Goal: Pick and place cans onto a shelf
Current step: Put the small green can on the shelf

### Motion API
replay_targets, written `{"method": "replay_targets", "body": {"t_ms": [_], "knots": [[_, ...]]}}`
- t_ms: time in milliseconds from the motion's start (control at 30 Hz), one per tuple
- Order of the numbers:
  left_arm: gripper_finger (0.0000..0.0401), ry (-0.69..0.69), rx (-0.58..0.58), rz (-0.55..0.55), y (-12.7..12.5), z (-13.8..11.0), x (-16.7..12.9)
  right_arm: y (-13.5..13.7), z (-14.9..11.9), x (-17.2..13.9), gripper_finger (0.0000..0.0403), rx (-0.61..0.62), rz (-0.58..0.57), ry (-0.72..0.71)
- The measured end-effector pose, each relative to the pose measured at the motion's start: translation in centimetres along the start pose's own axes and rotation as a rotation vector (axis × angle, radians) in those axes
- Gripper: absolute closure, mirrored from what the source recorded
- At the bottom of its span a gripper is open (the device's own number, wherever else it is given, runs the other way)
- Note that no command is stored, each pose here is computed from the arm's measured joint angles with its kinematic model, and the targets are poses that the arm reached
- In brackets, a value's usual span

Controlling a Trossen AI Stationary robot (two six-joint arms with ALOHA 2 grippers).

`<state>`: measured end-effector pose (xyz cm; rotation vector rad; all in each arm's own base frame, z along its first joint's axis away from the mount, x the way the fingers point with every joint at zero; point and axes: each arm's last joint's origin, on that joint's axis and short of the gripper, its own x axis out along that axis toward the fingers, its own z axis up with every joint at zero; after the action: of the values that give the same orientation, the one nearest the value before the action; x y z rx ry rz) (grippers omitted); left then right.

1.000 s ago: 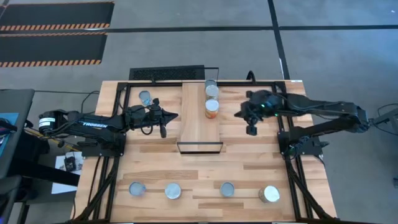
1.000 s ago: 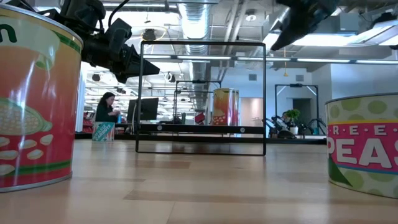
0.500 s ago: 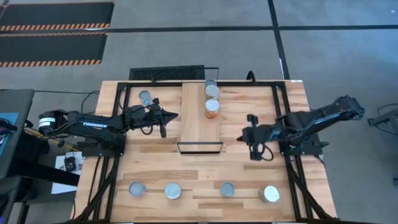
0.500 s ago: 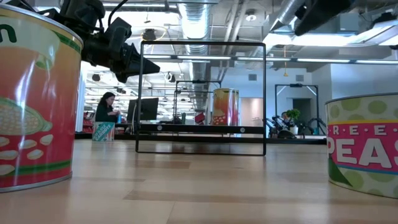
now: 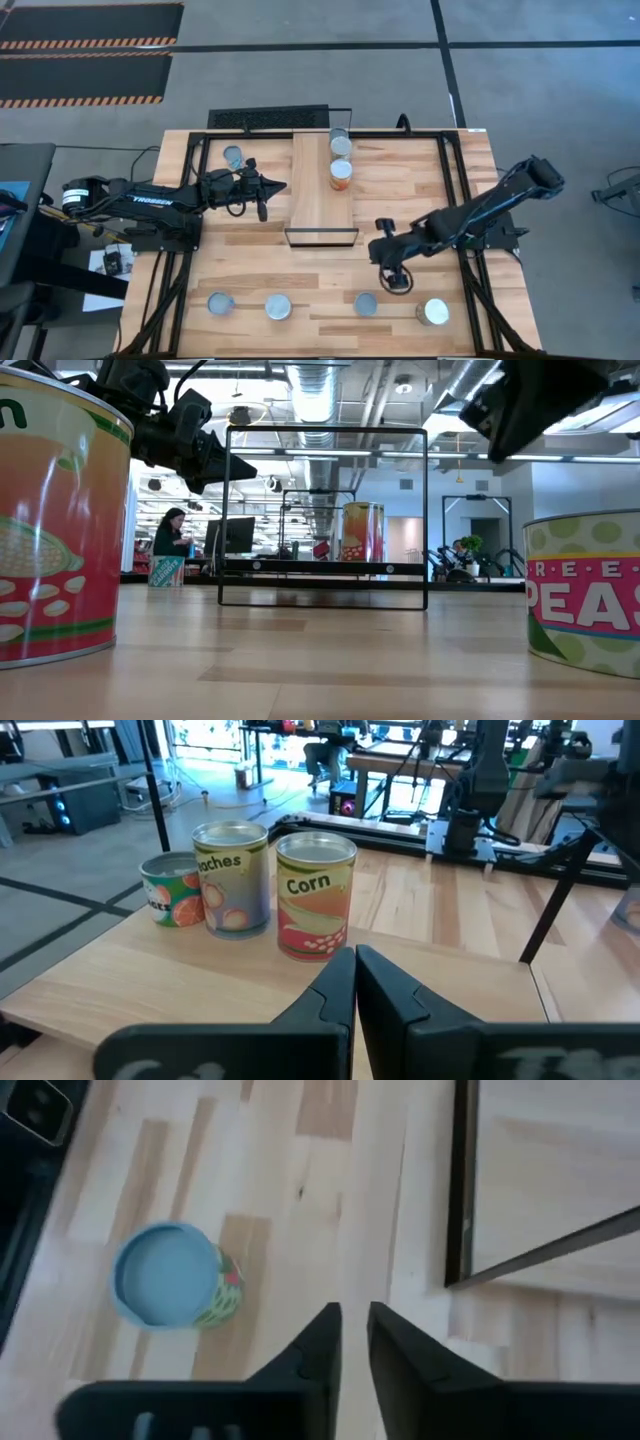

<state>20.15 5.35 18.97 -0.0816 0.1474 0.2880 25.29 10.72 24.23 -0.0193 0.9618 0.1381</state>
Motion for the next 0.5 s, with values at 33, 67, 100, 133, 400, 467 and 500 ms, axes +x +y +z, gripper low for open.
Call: {"method": "replay_targets", "body": {"t_ms": [33,67,100,133,400,467,500], "knots": [[0.0401,-0.001,0.000,-0.001,0.0,0.0,0.0,0.1,0.0,0.4,0.0310,-0.001,-0.001,0.012],[0.0401,0.000,0.000,-0.001,0.0,0.0,0.0,0.3,-0.1,0.8,0.0301,-0.007,-0.002,0.028],[0.0401,0.000,0.000,-0.001,0.0,0.0,0.0,0.4,-0.1,1.0,0.0291,-0.011,-0.004,0.037],[0.0401,0.000,0.000,-0.001,0.0,0.0,0.0,0.5,0.0,1.2,0.0282,-0.013,-0.005,0.042],[0.0401,0.000,-0.004,-0.001,0.0,0.0,0.0,1.1,1.1,3.0,0.0216,-0.017,-0.014,0.074],[0.0401,0.000,-0.004,-0.003,0.0,0.0,0.0,1.2,1.1,3.5,0.0208,-0.023,-0.018,0.094],[0.0401,0.000,-0.003,-0.005,-0.1,0.0,0.0,1.3,1.1,3.7,0.0205,-0.032,-0.018,0.100]]}}
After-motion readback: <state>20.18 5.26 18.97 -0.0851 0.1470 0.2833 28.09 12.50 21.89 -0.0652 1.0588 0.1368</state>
